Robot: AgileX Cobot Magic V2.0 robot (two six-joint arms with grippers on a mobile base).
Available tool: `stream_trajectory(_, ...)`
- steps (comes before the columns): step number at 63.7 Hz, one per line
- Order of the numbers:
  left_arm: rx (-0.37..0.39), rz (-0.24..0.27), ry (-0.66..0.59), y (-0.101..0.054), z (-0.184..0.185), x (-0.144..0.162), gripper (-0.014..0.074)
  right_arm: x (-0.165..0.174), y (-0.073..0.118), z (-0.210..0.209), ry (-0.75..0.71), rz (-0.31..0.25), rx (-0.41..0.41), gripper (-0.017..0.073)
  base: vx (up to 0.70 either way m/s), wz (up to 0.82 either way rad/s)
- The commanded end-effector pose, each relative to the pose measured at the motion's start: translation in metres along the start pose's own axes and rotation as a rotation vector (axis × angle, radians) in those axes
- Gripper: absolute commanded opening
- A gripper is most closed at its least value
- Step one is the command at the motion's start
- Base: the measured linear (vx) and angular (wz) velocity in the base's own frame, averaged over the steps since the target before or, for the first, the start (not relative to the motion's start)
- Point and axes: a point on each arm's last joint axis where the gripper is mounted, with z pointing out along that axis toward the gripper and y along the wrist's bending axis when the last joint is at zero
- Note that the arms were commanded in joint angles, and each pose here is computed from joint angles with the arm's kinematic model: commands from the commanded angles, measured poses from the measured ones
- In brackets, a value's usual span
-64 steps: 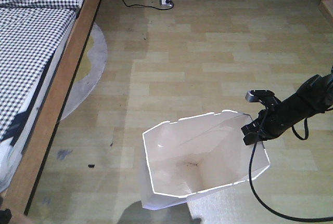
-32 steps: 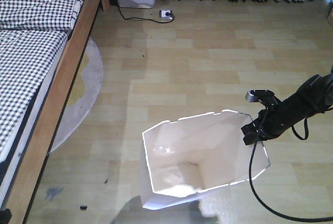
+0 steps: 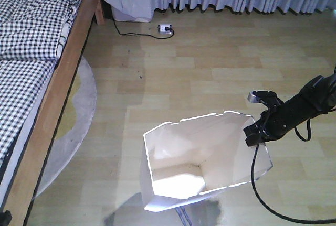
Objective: Move trash bin to bedside with robot
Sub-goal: 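Carry the bin in the right gripper as the base drives beside the bed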
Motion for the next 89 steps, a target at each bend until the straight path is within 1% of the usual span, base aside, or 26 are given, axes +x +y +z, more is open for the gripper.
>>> stream_trajectory(1,-0.005,-0.005,-0.072,0.0001,0.0005,-0.0014,-0.0007,-0.0144,0.0199,-0.0284,-0.071,0.028,-0.118,-0.0003,0.44,-0.02)
stream_trajectory(47,-0.005,-0.005,-0.072,0.0001,0.0005,-0.0014,-0.0007,-0.0144,0.0199,-0.0284,-0.071,0.028,-0.118,-0.0003,0.42,0.02)
stream_trajectory(89,-0.005,-0.005,-0.072,0.0001,0.0005,-0.0014,-0.0007,-0.0144,0.0199,-0.0284,-0.071,0.029,-0.118,-0.0003,0.35,-0.01)
